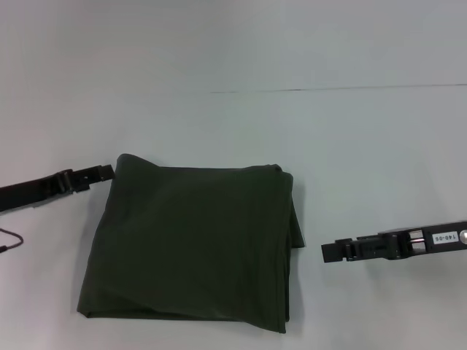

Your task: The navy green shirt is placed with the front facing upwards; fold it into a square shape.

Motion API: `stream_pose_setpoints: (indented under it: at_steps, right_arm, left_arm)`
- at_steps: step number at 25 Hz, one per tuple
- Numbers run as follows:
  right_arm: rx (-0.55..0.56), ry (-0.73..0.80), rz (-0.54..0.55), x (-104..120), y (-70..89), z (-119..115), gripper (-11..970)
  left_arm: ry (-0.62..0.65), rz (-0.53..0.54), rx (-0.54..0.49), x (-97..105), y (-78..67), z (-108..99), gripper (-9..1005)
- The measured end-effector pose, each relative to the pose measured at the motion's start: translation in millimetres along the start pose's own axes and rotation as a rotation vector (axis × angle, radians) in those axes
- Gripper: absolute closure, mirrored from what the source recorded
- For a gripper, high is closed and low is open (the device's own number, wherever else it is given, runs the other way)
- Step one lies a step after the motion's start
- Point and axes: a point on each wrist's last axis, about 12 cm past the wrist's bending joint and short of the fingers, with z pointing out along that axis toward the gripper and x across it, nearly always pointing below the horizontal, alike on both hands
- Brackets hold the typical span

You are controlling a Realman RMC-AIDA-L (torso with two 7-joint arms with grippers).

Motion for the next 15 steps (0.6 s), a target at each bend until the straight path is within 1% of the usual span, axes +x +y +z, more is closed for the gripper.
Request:
stream_pose_setpoints:
  at_steps: [3,5,8,9,10,11,12,14,15]
  right_arm:
    - [-0.030,-0.016,-0.083,-1.7,2.9,5.4,121]
    - [-0.055,-0.041,-0.161,-3.2,5.9,8.6,121]
    - [-0.082,-0.090,-0.304,-3.3,9.6,12.9,121]
    - [-0.088,-0.107,-0.363,-1.9,10.5,14.6,121]
    - [-0.090,-0.122,-0.417,0.2,10.9,16.4,121]
    - [-0.091,-0.132,-0.461,2.7,10.8,18.2,121]
    - [-0.089,-0.142,-0.502,5.4,10.1,20.3,121]
    - [-0.083,-0.155,-0.553,11.7,7.1,24.3,121]
    - [-0.073,-0.160,-0.571,14.8,4.7,25.5,121]
  left_arm:
    - [-0.004,0.232,0.059,-6.7,-10.2,-8.2,302]
    - [-0.025,0.368,0.097,-9.0,-17.1,-13.2,261]
    - [-0.086,0.518,0.157,-7.7,-24.1,-23.3,200]
    - [-0.093,0.547,0.179,-5.2,-25.6,-25.7,179]
    - [-0.093,0.547,0.179,-5.2,-25.6,-25.7,159]
    - [-0.098,0.631,0.258,4.3,-31.2,-31.3,138]
    - [-0.098,0.631,0.258,4.3,-31.2,-31.3,117]
    - [-0.060,0.658,0.348,18.7,-35.0,-39.9,75]
    - [-0.048,0.656,0.363,22.7,-34.4,-43.3,54]
